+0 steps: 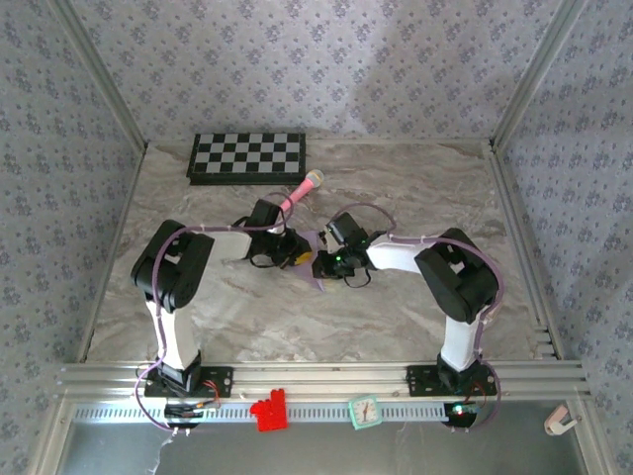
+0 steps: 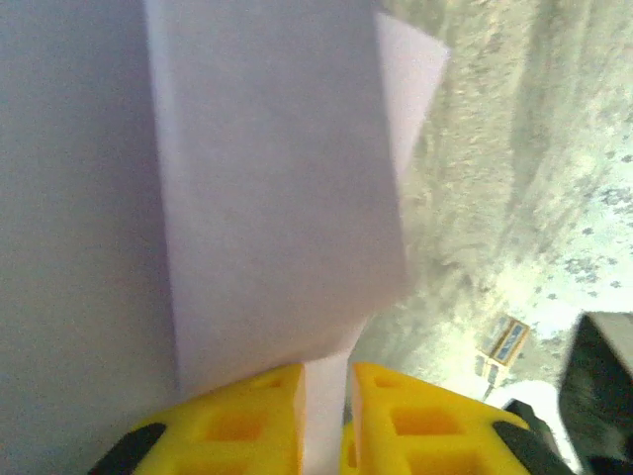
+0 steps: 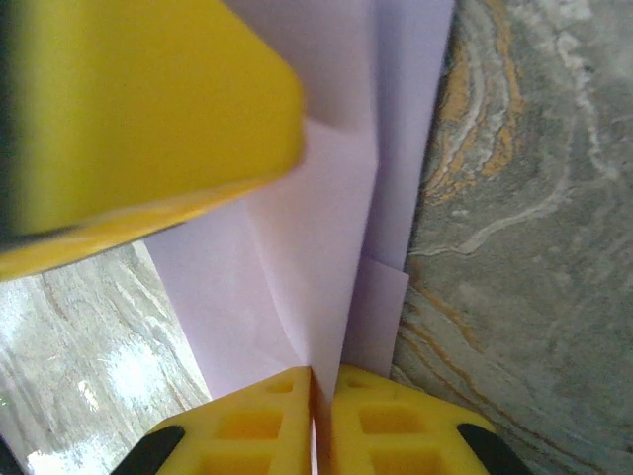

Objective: Fold a paper plane with a square sheet of paper (pick it up from the middle)
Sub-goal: Fourth fold the wing at the center of the table.

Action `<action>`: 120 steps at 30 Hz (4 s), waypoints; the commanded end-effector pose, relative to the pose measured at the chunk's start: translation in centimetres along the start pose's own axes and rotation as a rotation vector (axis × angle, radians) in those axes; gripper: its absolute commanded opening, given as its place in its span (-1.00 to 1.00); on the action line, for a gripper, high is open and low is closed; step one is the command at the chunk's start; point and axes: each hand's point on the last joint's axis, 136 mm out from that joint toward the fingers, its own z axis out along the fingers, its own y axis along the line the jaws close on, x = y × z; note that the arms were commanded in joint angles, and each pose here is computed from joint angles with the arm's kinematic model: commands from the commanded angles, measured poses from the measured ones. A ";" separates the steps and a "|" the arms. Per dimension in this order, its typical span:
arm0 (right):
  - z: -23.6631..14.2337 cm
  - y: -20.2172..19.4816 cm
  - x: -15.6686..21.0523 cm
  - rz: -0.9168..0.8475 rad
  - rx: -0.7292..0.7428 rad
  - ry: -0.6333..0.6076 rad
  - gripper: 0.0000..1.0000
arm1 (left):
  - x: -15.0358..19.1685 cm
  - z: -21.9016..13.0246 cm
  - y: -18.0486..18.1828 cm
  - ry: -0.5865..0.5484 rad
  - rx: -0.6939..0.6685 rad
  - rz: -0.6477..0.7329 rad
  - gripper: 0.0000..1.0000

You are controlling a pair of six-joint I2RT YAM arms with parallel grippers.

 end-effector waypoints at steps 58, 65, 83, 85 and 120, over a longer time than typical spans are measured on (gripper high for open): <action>0.2 -4.2 2.5 0.016 -0.107 0.206 -0.80 | 1.1 -0.1 -2.2 0.001 0.135 0.108 -0.73; 0.2 -4.4 2.8 0.025 -0.104 0.219 -0.78 | 0.9 0.5 -1.9 0.009 0.127 0.106 -0.73; -0.1 -4.4 2.9 0.024 -0.096 0.224 -0.75 | 0.8 1.6 -0.2 0.019 0.083 0.080 -0.73; -0.2 -4.2 2.8 0.023 -0.101 0.221 -0.73 | 0.8 1.7 0.1 0.020 0.073 0.074 -0.73; -2.5 -1.5 4.2 0.120 -0.173 0.243 -0.72 | 1.0 2.0 1.7 0.019 0.023 0.053 -0.73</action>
